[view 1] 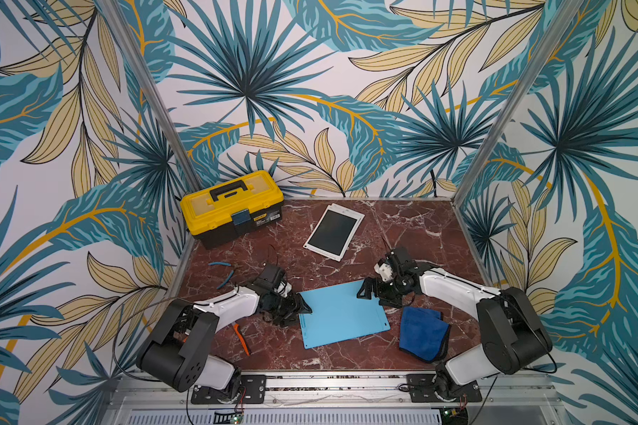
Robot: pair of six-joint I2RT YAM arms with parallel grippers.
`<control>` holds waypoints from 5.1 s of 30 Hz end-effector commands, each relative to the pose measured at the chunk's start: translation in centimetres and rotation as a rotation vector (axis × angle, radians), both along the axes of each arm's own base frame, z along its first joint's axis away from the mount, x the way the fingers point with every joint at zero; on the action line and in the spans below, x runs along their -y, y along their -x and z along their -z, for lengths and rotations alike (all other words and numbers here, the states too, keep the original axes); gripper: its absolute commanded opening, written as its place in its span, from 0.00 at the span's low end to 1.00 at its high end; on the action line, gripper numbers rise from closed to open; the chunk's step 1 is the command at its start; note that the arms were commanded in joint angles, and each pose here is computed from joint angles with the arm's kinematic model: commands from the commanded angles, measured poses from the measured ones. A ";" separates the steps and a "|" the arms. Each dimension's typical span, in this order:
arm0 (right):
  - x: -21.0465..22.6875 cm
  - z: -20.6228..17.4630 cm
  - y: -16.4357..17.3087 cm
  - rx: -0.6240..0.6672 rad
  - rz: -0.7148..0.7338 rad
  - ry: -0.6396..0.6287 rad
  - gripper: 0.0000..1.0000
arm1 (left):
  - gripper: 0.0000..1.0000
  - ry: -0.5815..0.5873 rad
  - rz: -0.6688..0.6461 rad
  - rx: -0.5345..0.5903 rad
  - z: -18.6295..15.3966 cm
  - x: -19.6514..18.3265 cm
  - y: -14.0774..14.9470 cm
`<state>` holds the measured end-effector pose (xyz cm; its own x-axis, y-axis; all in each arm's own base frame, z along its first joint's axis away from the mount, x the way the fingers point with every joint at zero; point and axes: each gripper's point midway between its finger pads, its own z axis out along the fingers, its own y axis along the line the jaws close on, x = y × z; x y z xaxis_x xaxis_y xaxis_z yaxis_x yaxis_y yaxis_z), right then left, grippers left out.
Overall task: Wipe the drawing tablet
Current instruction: Pick up the drawing tablet from the center of the board, then place the drawing tablet at the center of the board.
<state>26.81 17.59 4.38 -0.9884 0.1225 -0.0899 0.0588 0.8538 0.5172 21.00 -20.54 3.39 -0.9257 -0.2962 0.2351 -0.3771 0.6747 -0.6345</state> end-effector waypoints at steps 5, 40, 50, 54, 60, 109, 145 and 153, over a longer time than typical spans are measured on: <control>2.5 2.4 1.6 -0.047 0.052 0.072 0.98 | 0.60 -0.046 -0.020 -0.034 2.1 -0.3 0.1; -4.3 2.8 3.7 -0.146 0.018 -0.610 0.93 | 0.60 0.009 0.086 0.008 3.9 0.4 -0.7; -3.9 2.2 4.4 -0.120 0.005 -0.579 0.92 | 0.07 -0.007 0.073 0.045 3.5 -0.3 -1.2; -3.4 2.9 4.3 -0.117 0.018 -0.534 0.92 | 0.00 -0.015 0.059 0.059 3.3 -0.8 -1.0; -3.1 1.9 3.6 -0.067 0.032 -0.508 0.92 | 0.00 0.030 0.079 0.119 1.5 -0.5 -0.9; 16.5 -24.8 7.3 0.842 0.617 0.209 0.99 | 0.00 -1.406 1.617 1.886 -11.3 26.4 -21.0; 16.6 -22.2 6.4 0.778 0.641 0.242 0.99 | 1.00 -0.997 1.189 1.920 -16.7 24.7 -6.7; 19.8 -21.9 0.7 0.877 0.643 0.621 1.00 | 1.00 -0.221 0.579 1.546 -23.6 11.1 -10.2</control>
